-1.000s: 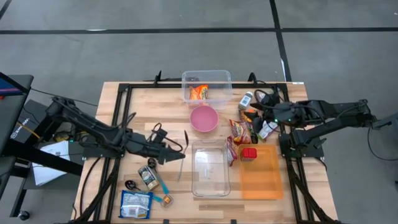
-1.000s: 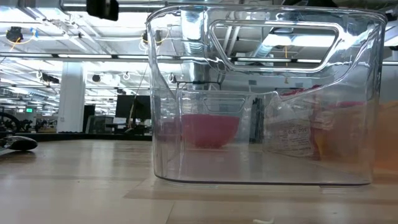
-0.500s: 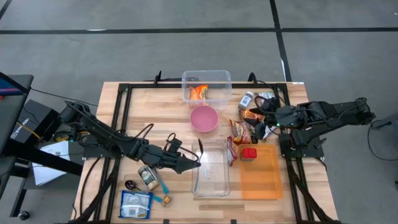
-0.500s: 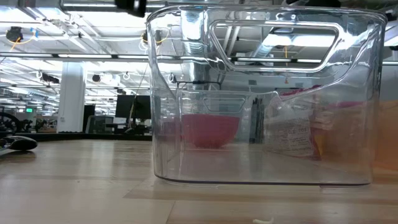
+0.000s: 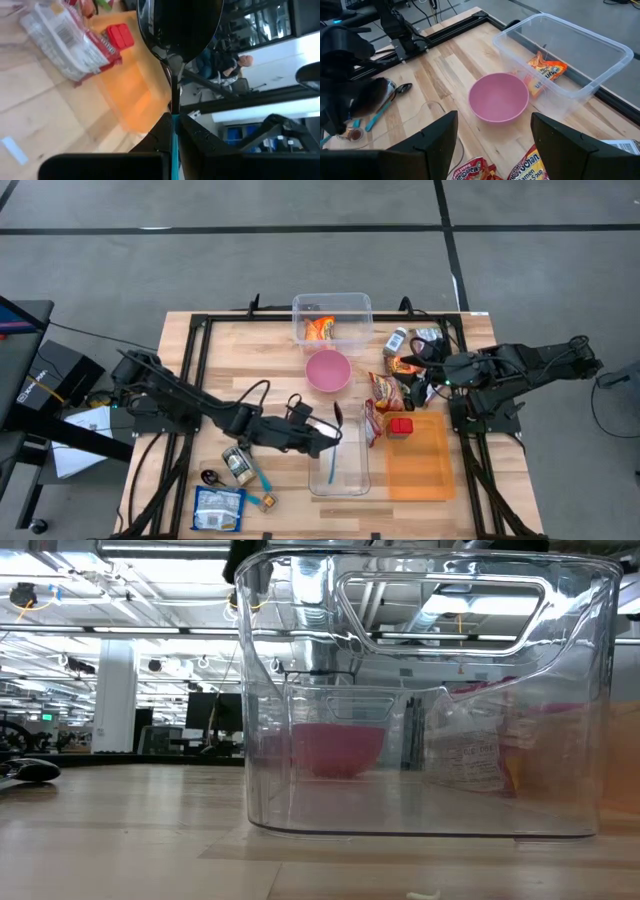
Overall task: Pick & Place Food Item
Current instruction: Put the blue spoon into the bottom transparent bin
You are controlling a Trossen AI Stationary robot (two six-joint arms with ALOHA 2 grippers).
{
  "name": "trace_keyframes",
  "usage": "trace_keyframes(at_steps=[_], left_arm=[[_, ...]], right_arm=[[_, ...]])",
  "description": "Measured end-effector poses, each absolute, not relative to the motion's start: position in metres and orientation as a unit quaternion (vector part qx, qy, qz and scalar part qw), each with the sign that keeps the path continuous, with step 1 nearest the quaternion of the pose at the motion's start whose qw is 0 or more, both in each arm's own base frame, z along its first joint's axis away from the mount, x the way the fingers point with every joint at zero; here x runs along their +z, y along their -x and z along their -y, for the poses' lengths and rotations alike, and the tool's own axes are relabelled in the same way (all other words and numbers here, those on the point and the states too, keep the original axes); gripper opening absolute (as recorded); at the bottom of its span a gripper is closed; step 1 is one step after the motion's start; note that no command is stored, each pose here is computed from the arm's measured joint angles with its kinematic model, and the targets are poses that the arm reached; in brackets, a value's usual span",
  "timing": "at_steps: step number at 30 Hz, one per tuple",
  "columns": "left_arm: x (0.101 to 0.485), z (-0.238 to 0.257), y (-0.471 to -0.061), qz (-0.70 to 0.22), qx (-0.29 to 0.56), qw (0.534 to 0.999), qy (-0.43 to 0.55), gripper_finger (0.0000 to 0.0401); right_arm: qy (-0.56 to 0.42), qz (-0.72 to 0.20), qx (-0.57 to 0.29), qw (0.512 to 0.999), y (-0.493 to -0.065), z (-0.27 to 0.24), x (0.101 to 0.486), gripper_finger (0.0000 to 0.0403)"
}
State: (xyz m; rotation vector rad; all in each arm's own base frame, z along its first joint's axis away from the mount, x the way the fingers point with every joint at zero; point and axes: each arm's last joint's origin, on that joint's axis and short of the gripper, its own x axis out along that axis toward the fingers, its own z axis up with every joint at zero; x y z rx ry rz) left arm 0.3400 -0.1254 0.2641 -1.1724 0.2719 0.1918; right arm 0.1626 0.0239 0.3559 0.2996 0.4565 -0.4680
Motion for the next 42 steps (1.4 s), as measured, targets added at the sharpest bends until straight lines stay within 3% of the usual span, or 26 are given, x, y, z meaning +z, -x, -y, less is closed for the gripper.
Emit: trace_keyframes(at_steps=[23,42], left_arm=[[0.223,0.133,-0.383,-0.200,0.136,0.811,0.532,0.0005],[0.204,0.130,-0.375,-0.292,0.162,0.796,0.504,0.0005]], right_arm=[[-0.144,-0.230,-0.230,0.935,-0.162,-0.024,0.355,0.0245],[-0.143,-0.238,-0.224,0.934,-0.161,-0.024,0.354,0.0245]])
